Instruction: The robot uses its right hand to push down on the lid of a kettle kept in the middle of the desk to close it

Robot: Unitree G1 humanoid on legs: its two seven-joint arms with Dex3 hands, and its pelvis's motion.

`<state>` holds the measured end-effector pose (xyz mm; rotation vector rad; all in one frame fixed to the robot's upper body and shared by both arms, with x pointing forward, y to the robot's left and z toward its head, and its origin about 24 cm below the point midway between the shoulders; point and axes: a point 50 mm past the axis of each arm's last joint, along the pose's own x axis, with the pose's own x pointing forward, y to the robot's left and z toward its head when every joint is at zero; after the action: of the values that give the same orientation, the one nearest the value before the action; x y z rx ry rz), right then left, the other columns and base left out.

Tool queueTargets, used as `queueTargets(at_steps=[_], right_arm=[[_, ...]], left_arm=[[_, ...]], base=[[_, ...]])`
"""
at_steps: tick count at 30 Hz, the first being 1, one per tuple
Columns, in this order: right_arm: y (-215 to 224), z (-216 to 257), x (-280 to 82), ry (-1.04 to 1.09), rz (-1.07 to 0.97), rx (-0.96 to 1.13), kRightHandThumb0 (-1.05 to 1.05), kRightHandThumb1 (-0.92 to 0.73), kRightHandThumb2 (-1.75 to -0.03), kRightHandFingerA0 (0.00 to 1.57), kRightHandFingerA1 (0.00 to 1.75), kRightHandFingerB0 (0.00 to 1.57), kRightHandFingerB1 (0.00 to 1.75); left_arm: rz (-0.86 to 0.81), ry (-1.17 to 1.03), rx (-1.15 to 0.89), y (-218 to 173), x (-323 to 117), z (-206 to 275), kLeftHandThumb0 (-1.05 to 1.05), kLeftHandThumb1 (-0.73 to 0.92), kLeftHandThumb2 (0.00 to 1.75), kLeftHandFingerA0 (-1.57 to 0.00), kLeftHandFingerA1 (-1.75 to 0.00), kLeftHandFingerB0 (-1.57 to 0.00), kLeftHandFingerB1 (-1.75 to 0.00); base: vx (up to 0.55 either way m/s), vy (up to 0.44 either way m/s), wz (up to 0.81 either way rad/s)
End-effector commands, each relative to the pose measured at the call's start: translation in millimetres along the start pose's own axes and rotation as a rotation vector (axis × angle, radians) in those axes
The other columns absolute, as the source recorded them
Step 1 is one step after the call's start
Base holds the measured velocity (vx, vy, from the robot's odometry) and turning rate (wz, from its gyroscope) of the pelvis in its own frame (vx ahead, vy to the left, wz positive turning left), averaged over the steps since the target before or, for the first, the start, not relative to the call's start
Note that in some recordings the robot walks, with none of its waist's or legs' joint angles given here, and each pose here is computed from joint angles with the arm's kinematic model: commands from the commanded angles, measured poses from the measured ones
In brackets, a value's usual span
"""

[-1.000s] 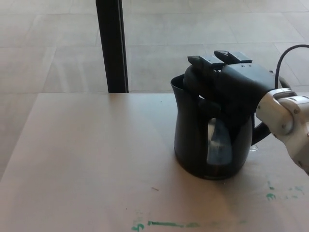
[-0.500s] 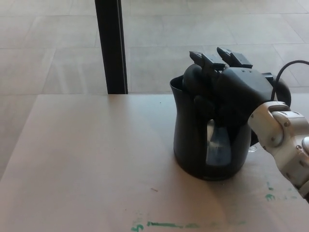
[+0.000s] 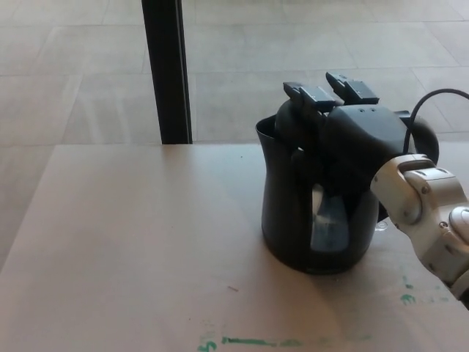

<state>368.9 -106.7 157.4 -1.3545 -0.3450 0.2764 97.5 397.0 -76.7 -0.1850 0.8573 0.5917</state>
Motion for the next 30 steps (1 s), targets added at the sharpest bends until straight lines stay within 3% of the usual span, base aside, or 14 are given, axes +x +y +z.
queueTargets(at_steps=[1, 6, 7, 8, 9, 13, 14, 16, 24, 25, 26, 27, 29, 30], right_arm=[[156, -17, -69, 0.06, 0.871, -0.241, -0.92, -0.82, -1.24, 0.0, 0.34, 0.09, 0.37], [165, -18, -77, 0.035, 1.011, -0.323, -0.79, -0.74, -1.15, 0.0, 0.51, 0.04, 0.44], [167, -20, -79, 0.047, 1.035, -0.325, -0.81, -0.76, -1.18, 0.0, 0.44, 0.03, 0.39], [169, -22, -81, 0.08, 1.06, -0.315, -0.84, -0.92, -0.77, 0.0, 0.38, 0.03, 0.35], [169, -26, -83, 0.084, 1.071, -0.33, -0.79, -0.74, -1.18, 0.0, 0.38, 0.03, 0.38], [156, -41, -86, 0.138, 0.971, -0.116, -0.79, -0.92, -0.72, 0.0, 0.42, 0.06, 0.36], [148, -45, -85, 0.154, 0.911, -0.057, -0.73, -0.72, -1.13, 0.0, 0.44, 0.06, 0.4], [133, -50, -79, 0.168, 0.817, 0.049, -0.83, -0.81, -1.17, 0.0, 0.31, 0.1, 0.29], [28, -59, -40, 0.169, 0.411, 0.366, -0.86, -0.79, -1.21, 0.01, 0.3, 0.08, 0.23], [19, -61, -37, 0.171, 0.377, 0.424, -0.89, -0.79, -1.2, 0.01, 0.32, 0.08, 0.23], [10, -61, -36, 0.159, 0.347, 0.456, -0.9, -0.91, -0.79, 0.03, 0.38, 0.07, 0.27], [0, -63, -36, 0.159, 0.308, 0.497, -0.89, -0.79, -1.21, 0.02, 0.49, 0.0, 0.34], [-20, -65, -35, 0.125, 0.245, 0.573, -0.87, -0.92, -0.83, 0.06, 0.43, 0.13, 0.34], [-35, -67, -37, 0.089, 0.21, 0.621, -0.82, -0.85, -1.22, 0.03, 0.36, 0.06, 0.34]], left_arm=[[-0.007, -0.063, 0.017, 11, -2, 32, -0.89, 0.92, 0.75, -0.42, -0.45, -0.34, -0.39], [-0.004, -0.094, 0.04, 9, -1, 51, -0.87, 0.92, 0.74, -0.45, -0.47, -0.38, -0.4], [-0.005, -0.1, 0.04, 8, -1, 54, -0.83, 0.75, 1.14, -0.39, -0.56, -0.33, -0.5], [-0.003, -0.101, 0.042, 8, -1, 54, -0.87, 0.92, 0.74, -0.46, -0.46, -0.39, -0.39], [-0.005, -0.1, 0.041, 7, -1, 53, -0.87, 0.92, 0.75, -0.46, -0.47, -0.37, -0.4], [-0.012, -0.089, 0.048, 3, 1, 49, -0.92, 0.92, 0.78, -0.52, -0.49, -0.38, -0.4], [-0.012, -0.083, 0.044, 2, 2, 46, -0.87, 0.77, 1.15, -0.45, -0.58, -0.35, -0.51], [-0.011, -0.079, 0.05, 2, 1, 42, -0.89, 0.92, 0.73, -0.51, -0.47, -0.43, -0.4], [-0.014, -0.053, 0.024, 4, 0, 26, -0.84, 0.76, 1.14, -0.4, -0.56, -0.34, -0.51], [-0.009, -0.051, 0.011, 4, 0, 24, -0.87, 0.92, 0.75, -0.46, -0.46, -0.39, -0.39], [-0.008, -0.049, 0.02, 4, 0, 24, -0.87, 0.92, 0.76, -0.46, -0.45, -0.38, -0.39], [-0.007, -0.044, 0.02, 5, 0, 21, -0.87, 0.92, 0.76, -0.46, -0.46, -0.38, -0.39], [-0.013, -0.045, 0.013, 5, 0, 19, -0.86, 0.92, 0.76, -0.46, -0.47, -0.37, -0.39], [-0.01, -0.045, 0.012, 5, -1, 18, -0.86, 0.92, 0.76, -0.46, -0.47, -0.36, -0.39]], base=[[0.0, 0.0, 0.0], [0.0, 0.0, 0.0], [0.0, 0.0, 0.0], [0.0, 0.0, 0.0], [0.0, 0.0, 0.0], [0.0, 0.0, 0.0], [0.0, 0.0, 0.0], [0.0, 0.0, 0.0], [0.0, 0.0, 0.0], [0.0, 0.0, 0.0], [0.0, 0.0, 0.0], [0.0, 0.0, 0.0], [0.0, 0.0, 0.0], [0.0, 0.0, 0.0]])
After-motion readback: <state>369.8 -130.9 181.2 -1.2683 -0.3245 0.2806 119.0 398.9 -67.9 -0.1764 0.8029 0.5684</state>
